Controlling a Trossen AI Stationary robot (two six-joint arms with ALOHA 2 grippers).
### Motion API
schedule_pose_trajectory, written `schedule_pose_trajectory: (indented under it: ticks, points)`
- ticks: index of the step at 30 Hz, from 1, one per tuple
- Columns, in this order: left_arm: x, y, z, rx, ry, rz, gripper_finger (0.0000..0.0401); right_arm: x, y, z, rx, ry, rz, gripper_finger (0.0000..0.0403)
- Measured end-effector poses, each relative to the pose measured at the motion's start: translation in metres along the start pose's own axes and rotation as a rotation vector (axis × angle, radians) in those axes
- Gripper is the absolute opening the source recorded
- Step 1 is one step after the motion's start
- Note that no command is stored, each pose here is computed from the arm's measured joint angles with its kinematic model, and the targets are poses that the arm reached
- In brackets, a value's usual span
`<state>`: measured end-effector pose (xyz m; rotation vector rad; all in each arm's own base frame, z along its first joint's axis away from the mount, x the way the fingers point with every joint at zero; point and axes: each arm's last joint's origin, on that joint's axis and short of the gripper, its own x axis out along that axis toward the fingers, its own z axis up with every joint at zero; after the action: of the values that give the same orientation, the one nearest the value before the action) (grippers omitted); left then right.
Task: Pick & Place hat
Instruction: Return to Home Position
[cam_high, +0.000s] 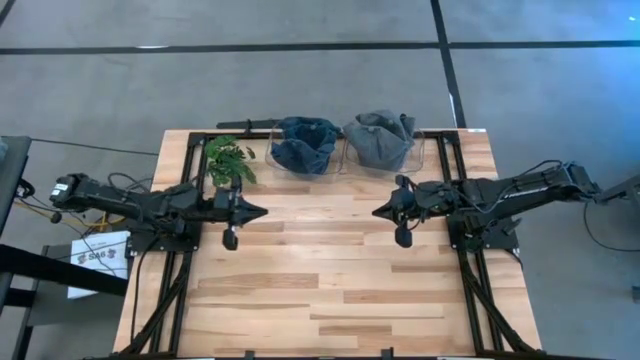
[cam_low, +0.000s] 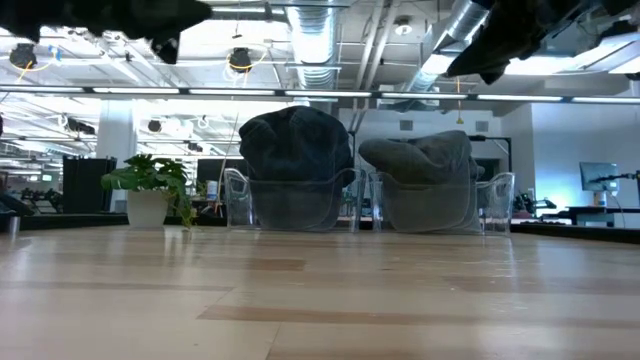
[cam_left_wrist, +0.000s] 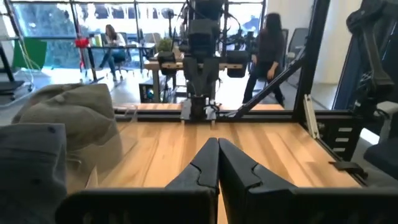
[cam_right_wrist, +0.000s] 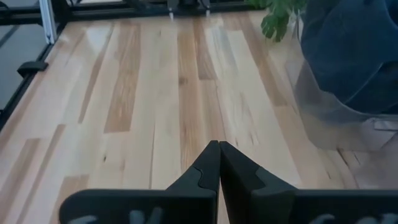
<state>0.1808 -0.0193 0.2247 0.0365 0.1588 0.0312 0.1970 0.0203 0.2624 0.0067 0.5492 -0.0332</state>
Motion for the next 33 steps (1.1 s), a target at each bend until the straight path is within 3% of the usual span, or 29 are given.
schedule_pose_trajectory:
  ticks: [5,16,21,33]
  points:
    - [-0.019,0.006,-0.015,0.029,-0.043,-0.06,0.0,0.01,0.0,0.004,0.008,-0.027,-0.002,0.0]
    - [-0.044,0.021,-0.046,0.04,-0.125,-0.036,0.0,0.027,-0.009,0.004,0.082,-0.02,-0.047,0.0001]
    - [-0.052,0.024,-0.049,0.044,-0.18,0.035,0.0,0.029,-0.011,0.003,0.129,-0.011,-0.056,0.0]
    - [-0.062,0.023,-0.057,0.073,-0.131,0.034,0.0,0.029,-0.011,0.003,0.133,-0.012,-0.055,0.0001]
